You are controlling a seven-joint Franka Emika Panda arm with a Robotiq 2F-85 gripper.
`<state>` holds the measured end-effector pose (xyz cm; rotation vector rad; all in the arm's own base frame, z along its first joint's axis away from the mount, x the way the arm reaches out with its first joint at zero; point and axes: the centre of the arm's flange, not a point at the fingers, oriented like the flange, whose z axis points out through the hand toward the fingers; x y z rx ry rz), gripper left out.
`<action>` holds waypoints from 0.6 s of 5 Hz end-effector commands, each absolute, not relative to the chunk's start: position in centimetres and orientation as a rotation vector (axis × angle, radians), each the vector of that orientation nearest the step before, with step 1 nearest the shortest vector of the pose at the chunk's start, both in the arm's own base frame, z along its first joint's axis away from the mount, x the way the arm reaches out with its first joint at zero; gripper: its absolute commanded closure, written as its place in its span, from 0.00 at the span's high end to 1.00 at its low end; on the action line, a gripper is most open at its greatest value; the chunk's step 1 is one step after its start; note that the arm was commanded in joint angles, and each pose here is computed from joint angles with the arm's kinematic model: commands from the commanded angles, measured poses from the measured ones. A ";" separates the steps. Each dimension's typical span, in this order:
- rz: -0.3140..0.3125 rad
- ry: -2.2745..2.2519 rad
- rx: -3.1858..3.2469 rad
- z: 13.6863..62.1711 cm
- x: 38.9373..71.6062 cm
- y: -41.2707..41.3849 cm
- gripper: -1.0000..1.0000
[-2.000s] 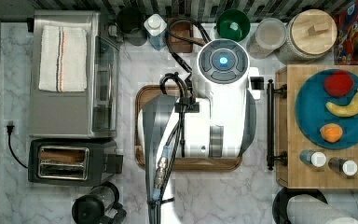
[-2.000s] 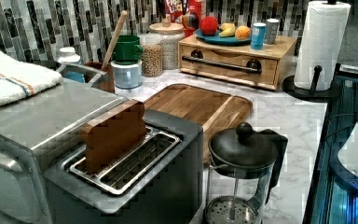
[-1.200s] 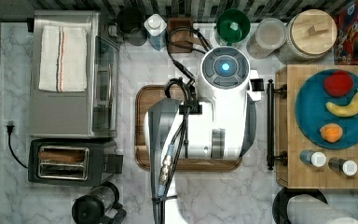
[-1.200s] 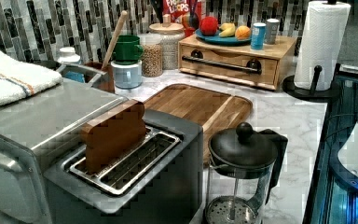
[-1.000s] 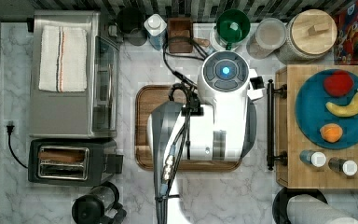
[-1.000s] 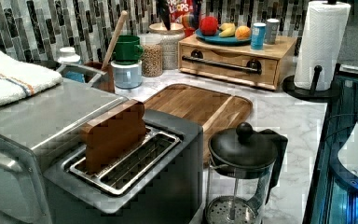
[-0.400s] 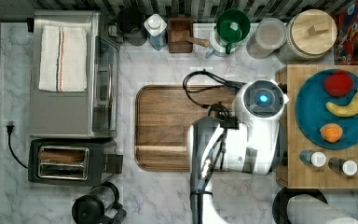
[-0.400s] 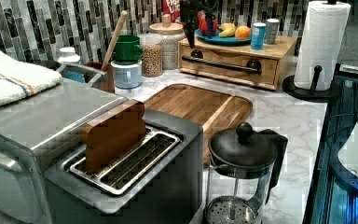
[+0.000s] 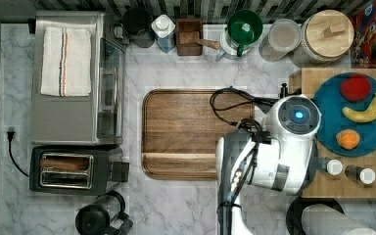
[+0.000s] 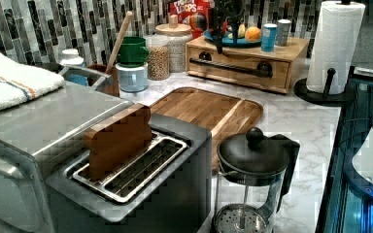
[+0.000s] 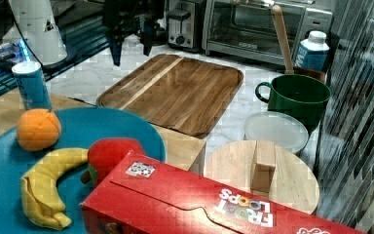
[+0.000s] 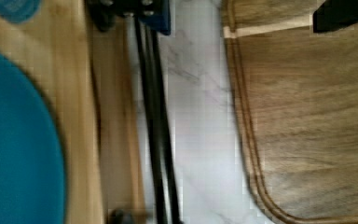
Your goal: Open the drawer.
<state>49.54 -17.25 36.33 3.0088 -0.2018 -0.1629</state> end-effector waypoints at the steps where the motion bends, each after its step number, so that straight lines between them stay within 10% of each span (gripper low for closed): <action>1: 0.129 -0.046 2.966 37.5 51.6 -18.9 1.00; 3: 0.121 -0.046 2.984 34.1 52.1 -20.2 1.00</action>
